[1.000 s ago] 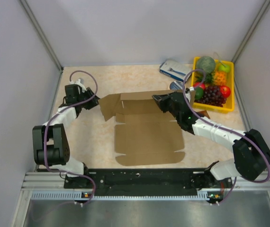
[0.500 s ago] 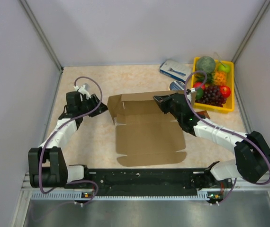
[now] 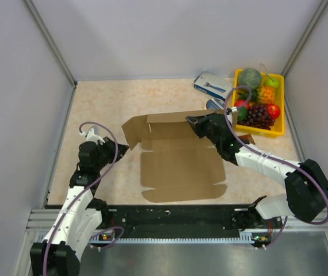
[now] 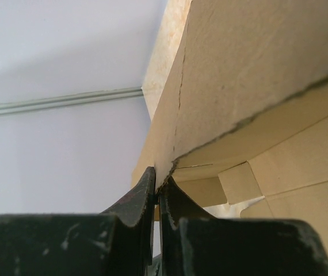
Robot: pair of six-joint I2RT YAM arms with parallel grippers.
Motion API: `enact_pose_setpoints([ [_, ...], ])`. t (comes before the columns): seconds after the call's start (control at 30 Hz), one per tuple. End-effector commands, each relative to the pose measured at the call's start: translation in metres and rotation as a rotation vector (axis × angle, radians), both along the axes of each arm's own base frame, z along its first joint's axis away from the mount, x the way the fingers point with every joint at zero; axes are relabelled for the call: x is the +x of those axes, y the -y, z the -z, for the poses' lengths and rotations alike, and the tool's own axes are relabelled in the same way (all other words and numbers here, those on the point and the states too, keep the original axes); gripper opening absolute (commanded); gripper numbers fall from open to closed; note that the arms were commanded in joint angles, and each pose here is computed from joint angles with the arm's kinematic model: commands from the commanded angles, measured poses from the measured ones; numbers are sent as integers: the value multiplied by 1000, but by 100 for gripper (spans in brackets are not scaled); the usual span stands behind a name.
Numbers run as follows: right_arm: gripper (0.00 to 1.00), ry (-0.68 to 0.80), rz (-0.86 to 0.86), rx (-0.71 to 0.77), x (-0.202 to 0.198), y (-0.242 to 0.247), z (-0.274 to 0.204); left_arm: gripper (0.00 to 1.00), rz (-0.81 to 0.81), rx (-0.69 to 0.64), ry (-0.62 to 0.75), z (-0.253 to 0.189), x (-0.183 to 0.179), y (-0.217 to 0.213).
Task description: Fold the paper box
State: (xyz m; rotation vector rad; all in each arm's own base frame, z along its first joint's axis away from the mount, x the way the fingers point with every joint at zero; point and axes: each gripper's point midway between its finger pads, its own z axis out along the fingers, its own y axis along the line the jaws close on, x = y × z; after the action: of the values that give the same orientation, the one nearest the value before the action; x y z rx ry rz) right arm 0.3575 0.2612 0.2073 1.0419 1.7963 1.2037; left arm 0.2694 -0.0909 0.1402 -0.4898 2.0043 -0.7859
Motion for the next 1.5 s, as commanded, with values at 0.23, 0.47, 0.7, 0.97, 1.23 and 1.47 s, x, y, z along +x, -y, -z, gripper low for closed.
enact_pose_setpoints([
  [0.23, 0, 30, -1, 10, -3, 6, -9, 0, 52, -12, 27, 26, 7, 63],
  [0.47, 0, 38, -2, 12, -7, 8, -8, 0, -101, 164, -179, 95, 11, 52],
  [0.7, 0, -37, 37, -8, -7, 17, 1, 0, -229, 256, -383, 128, -1, 31],
  [0.97, 0, -41, 44, 10, -1, 14, 1, 0, -98, 233, -313, 98, 12, 55],
  [1.23, 0, -43, 60, 9, 4, 15, -2, 74, -67, 261, 68, -14, 21, 40],
  [1.47, 0, -35, 51, 23, 3, 13, -3, 96, -135, 535, 48, -24, 43, 5],
])
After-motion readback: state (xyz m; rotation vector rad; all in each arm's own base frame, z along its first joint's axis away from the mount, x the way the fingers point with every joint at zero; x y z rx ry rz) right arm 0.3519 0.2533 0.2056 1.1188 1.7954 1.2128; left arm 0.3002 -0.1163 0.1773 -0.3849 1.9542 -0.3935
